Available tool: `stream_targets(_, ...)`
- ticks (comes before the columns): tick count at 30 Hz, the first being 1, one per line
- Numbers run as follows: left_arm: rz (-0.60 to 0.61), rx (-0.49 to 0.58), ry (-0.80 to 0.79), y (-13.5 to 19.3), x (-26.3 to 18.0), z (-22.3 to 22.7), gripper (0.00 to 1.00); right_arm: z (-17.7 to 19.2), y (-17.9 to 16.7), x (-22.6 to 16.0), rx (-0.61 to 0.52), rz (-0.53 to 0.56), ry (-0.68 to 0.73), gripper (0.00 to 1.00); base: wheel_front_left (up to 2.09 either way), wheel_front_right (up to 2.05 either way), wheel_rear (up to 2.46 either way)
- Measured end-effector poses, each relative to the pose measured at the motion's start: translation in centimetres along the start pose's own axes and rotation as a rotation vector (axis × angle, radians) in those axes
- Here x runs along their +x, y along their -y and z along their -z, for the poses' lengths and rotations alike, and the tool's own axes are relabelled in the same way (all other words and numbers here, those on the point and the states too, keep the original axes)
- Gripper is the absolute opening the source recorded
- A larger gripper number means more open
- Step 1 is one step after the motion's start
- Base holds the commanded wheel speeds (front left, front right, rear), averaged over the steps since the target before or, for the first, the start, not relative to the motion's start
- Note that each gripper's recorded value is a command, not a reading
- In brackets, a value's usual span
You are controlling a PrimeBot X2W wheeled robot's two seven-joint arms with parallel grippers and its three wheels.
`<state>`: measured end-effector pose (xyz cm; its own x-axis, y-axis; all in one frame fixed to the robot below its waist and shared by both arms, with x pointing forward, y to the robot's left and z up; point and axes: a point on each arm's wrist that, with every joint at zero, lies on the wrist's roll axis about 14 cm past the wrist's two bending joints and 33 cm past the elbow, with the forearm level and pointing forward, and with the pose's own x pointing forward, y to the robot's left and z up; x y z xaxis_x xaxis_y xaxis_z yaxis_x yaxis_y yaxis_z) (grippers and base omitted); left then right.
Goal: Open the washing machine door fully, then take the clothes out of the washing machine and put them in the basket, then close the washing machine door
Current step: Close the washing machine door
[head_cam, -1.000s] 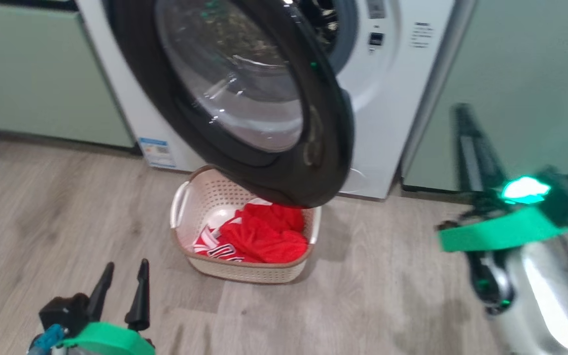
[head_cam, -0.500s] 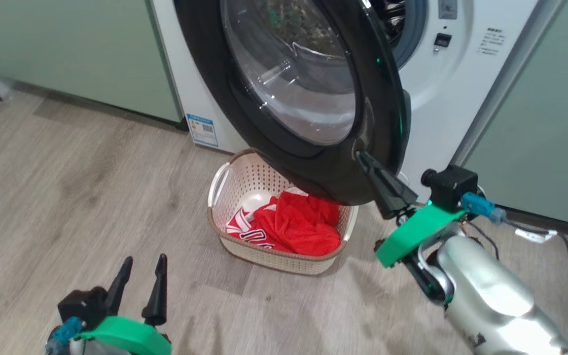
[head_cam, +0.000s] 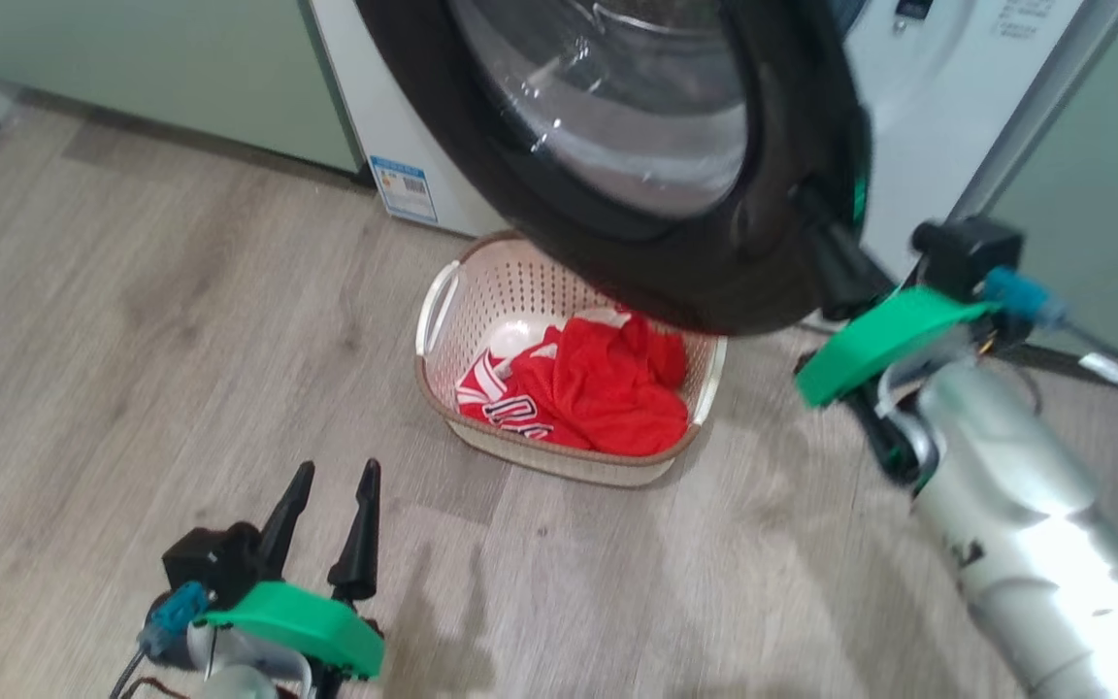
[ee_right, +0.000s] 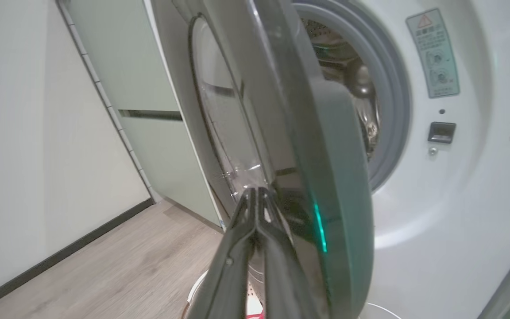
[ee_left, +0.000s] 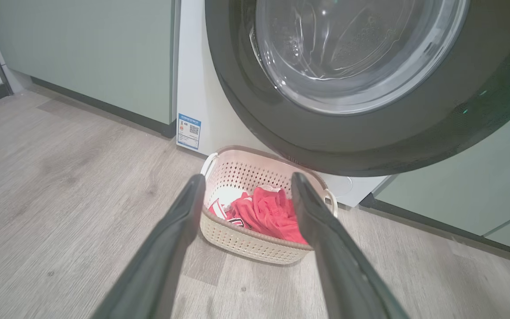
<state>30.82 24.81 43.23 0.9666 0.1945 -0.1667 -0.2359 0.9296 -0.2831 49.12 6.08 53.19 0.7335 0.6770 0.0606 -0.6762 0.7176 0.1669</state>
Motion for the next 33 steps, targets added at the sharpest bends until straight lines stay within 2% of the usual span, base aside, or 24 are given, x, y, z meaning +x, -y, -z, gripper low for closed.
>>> stream_targets(8, 0.004, 0.001, -0.033, 0.8, 1.8, 0.8, 1.00, -1.4, 6.2, 2.3, 0.011, 0.127, 0.037, 0.00, 0.00, 0.00, 0.00)
stream_targets(20, 0.020, 0.017, -0.060, 1.8, 4.8, 1.6, 1.00, -3.0, 13.9, 5.8, -0.010, 0.249, 0.050, 0.00, 0.00, 0.00, 0.00)
stream_targets(25, 0.012, 0.024, -0.066, 1.6, 5.3, 1.7, 1.00, -3.4, 15.4, 6.7, -0.018, 0.270, 0.057, 0.00, 0.00, 0.00, 0.00)
stream_targets(33, 0.012, 0.017, -0.073, 1.7, 5.7, 1.9, 1.00, -2.4, 15.6, 7.7, -0.033, 0.265, 0.033, 0.00, 0.00, 0.00, 0.00)
